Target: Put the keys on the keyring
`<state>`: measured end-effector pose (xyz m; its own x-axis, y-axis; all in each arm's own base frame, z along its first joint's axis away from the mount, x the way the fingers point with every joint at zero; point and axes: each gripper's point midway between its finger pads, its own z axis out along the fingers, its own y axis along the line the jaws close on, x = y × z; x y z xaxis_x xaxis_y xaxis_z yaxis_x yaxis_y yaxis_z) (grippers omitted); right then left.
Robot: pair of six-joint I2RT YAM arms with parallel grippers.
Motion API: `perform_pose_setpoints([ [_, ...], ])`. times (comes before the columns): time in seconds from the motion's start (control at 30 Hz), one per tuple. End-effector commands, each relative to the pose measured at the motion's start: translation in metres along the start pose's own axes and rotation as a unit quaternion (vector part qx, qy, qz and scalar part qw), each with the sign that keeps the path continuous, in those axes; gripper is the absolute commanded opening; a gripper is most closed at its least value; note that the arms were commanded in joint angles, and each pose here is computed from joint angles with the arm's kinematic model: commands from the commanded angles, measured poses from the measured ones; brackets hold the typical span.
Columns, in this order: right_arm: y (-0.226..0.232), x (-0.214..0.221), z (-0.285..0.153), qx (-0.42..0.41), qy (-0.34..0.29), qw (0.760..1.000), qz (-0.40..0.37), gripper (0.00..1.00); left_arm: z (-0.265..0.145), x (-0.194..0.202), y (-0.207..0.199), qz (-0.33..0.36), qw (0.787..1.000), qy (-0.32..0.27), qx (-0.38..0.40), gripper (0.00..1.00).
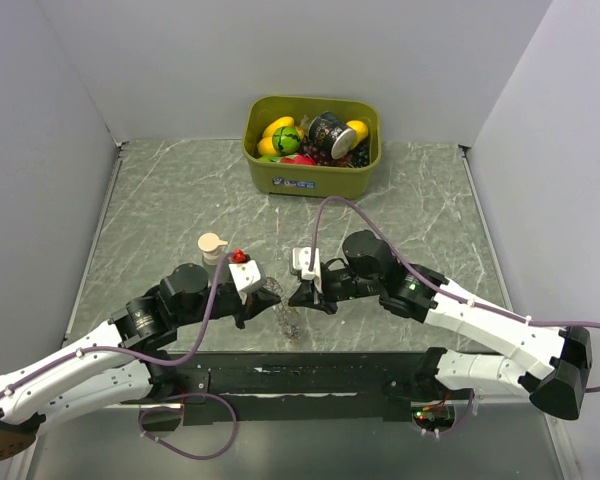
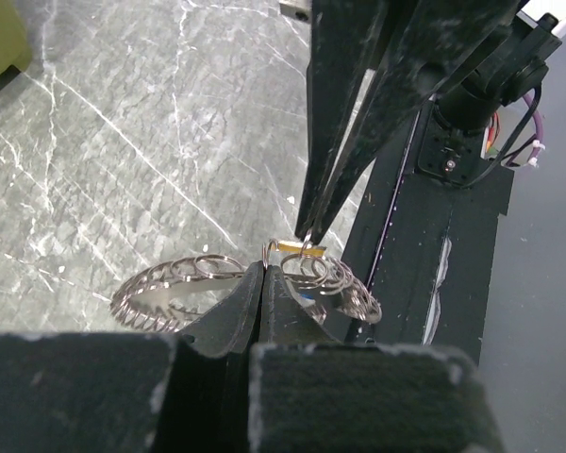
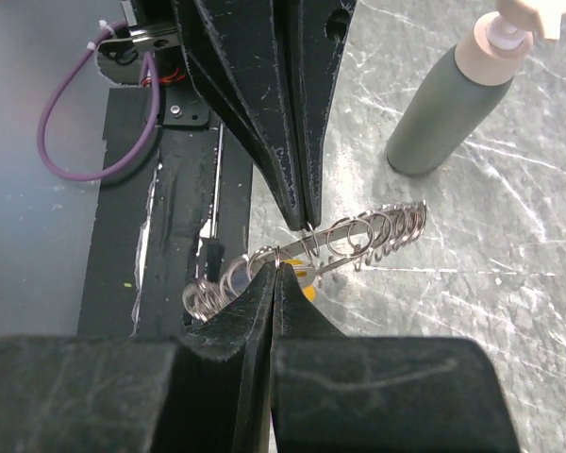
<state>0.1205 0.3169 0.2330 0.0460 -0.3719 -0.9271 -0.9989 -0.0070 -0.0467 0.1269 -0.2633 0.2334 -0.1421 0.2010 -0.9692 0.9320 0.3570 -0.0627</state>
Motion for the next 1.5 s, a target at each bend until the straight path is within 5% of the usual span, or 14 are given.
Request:
perform_pose_setpoints([
  [0.0,-0.004,-0.028,-0.001,0.001,-0.031,0.999,-0.017,0.00,-0.003,-0.038,-0.003,0.010,0.998,-0.066,0.004,0.01],
  [1.0,-0.033,-0.029,-0.001,0.085,-0.042,0.995,0.006,0.00,-0.007,-0.034,-0.015,0.015,0.997,-0.067,0.036,0.01],
  [1.47,-0.018,-0.043,-0.007,0.048,-0.065,0.996,-0.023,0.00,-0.006,-0.029,-0.010,0.010,0.998,-0.057,0.023,0.01],
])
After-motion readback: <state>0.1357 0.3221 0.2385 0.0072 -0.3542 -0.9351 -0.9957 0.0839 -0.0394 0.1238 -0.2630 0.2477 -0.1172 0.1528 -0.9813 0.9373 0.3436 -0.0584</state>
